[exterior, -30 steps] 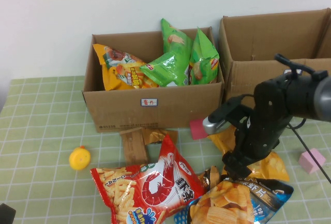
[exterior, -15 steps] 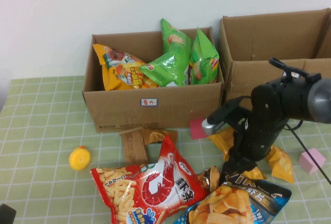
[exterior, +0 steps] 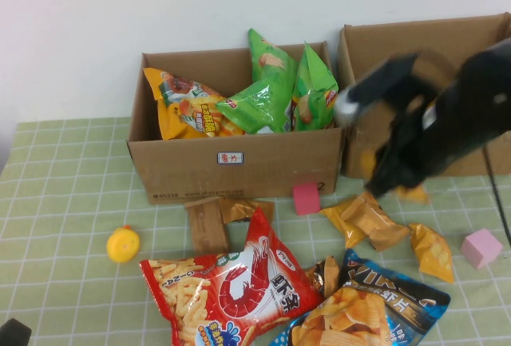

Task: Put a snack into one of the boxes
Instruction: Place the biscuit in the biscuit box, then pick up the biscuit

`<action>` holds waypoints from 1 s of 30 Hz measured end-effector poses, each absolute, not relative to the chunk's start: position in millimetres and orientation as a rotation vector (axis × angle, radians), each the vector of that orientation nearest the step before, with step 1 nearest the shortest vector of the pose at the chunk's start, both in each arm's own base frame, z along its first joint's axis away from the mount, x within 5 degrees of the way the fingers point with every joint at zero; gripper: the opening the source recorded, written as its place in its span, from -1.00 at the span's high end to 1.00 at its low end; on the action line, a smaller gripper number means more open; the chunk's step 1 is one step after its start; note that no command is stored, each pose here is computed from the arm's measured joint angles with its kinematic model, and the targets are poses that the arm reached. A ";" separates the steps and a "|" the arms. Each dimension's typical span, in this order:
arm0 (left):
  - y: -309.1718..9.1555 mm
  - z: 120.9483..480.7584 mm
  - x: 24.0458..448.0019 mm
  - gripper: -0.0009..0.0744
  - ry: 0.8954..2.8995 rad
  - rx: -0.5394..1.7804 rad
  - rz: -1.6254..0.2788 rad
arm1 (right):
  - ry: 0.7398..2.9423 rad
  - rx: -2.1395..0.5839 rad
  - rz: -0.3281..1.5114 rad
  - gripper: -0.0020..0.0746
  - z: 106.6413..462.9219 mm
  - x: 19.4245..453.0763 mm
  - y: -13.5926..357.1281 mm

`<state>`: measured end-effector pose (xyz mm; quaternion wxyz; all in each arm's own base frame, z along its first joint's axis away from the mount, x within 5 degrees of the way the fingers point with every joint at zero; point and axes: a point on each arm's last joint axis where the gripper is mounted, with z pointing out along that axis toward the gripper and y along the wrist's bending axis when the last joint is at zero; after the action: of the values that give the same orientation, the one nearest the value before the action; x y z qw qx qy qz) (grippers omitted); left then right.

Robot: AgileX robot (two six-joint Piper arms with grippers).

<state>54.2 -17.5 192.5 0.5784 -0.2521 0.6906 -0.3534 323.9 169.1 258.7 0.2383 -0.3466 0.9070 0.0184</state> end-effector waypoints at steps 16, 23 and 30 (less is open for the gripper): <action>-18.0 192.0 54.0 0.98 1.622 -0.587 -0.829 | 2.165 -0.015 0.076 0.36 305.1 424.3 66.4; -20.1 192.1 53.6 0.98 1.621 -0.620 -0.891 | 2.192 0.038 0.120 -0.20 281.3 457.3 70.4; -23.1 189.8 52.6 0.98 1.666 -0.570 -0.881 | 2.238 0.020 0.079 -0.31 302.4 454.7 68.3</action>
<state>52.6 -23.1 189.8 0.5531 -0.2411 0.7050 -0.3728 454.7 68.3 302.4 0.4360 0.0080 0.8993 0.0318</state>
